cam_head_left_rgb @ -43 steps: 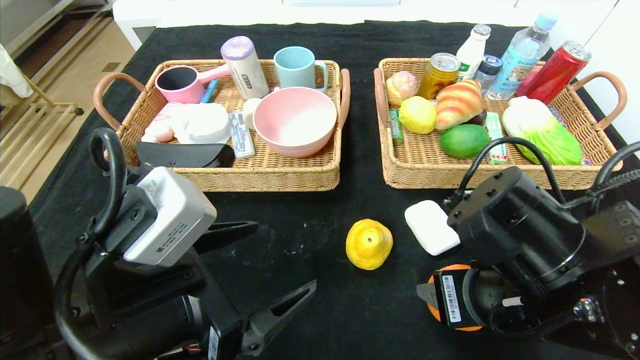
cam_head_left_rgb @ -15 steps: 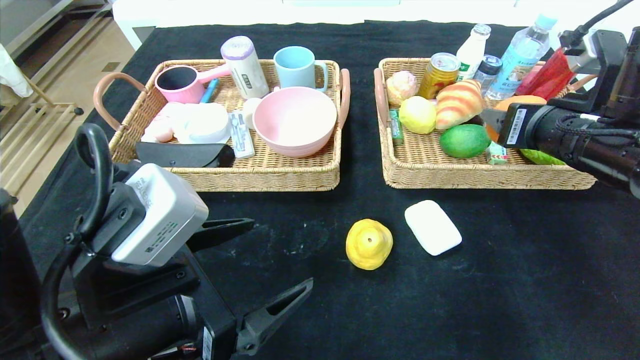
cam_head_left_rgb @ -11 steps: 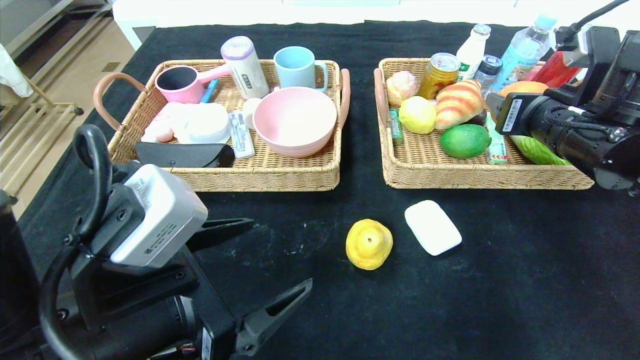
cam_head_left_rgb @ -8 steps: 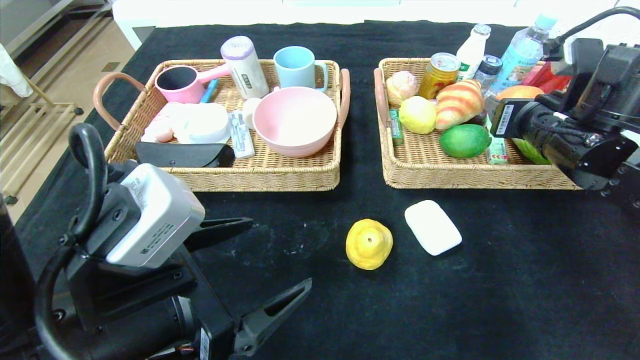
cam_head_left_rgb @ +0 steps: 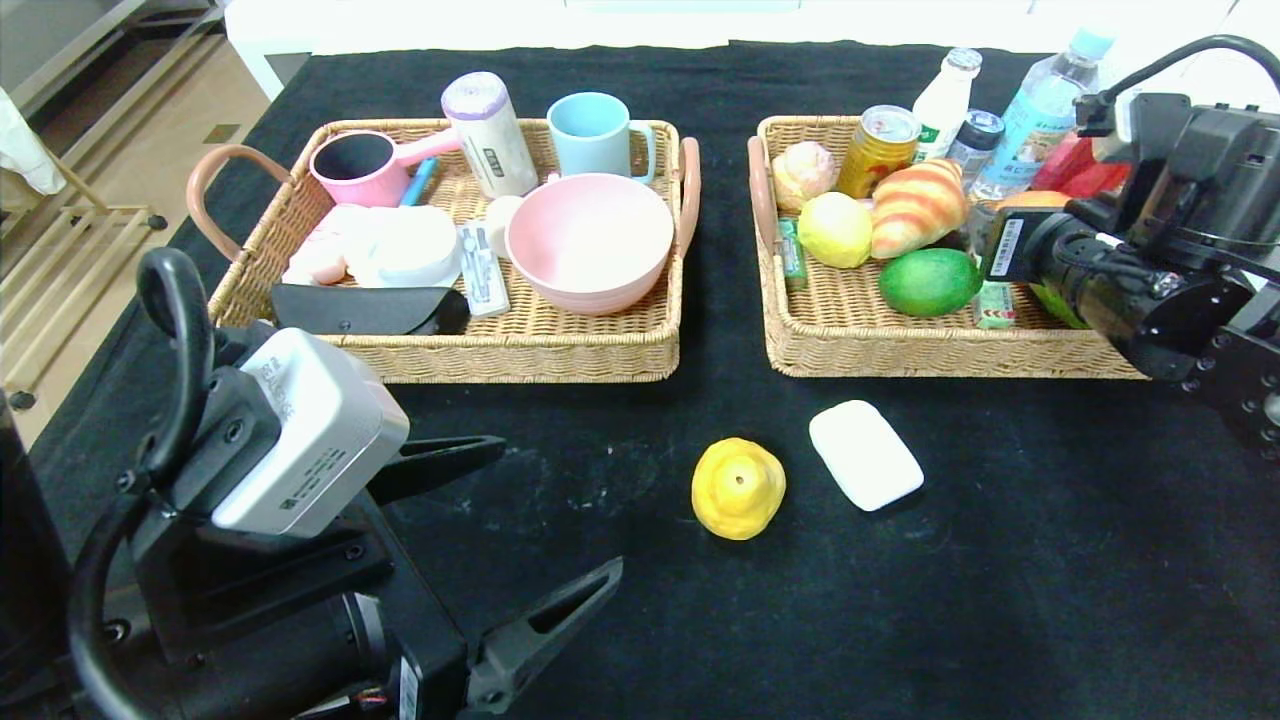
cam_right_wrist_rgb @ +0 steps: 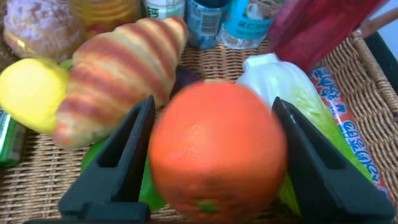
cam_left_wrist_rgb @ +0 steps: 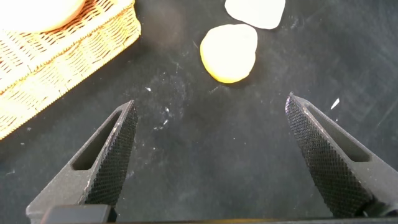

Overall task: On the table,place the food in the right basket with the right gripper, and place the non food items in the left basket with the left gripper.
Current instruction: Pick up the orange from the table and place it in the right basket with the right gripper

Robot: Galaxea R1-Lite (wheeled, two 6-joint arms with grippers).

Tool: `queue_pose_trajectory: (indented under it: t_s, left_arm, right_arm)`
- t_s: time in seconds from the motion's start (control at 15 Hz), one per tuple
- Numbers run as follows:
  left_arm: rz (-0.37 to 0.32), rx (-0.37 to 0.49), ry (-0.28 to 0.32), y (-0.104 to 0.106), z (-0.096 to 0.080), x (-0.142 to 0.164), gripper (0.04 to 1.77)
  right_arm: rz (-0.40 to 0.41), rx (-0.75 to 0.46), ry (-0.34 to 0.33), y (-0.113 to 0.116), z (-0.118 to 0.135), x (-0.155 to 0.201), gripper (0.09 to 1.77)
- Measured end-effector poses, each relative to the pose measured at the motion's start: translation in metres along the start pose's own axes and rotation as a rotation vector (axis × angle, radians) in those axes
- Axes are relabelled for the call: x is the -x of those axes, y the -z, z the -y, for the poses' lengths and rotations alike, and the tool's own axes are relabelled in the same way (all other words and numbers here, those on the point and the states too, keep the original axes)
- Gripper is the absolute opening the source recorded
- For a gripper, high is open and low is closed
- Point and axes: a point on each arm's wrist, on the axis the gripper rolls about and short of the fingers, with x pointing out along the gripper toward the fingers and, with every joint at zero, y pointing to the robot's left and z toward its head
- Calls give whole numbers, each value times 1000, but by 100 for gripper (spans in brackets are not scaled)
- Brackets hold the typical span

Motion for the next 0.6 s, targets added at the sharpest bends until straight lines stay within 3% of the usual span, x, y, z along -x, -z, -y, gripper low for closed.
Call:
queue_pose_trajectory:
  t_s: [0.6]
  left_arm:
    - [-1,0,0,0,0,0,172]
  right_arm:
    - [-9,22,7,1,3,0,160]
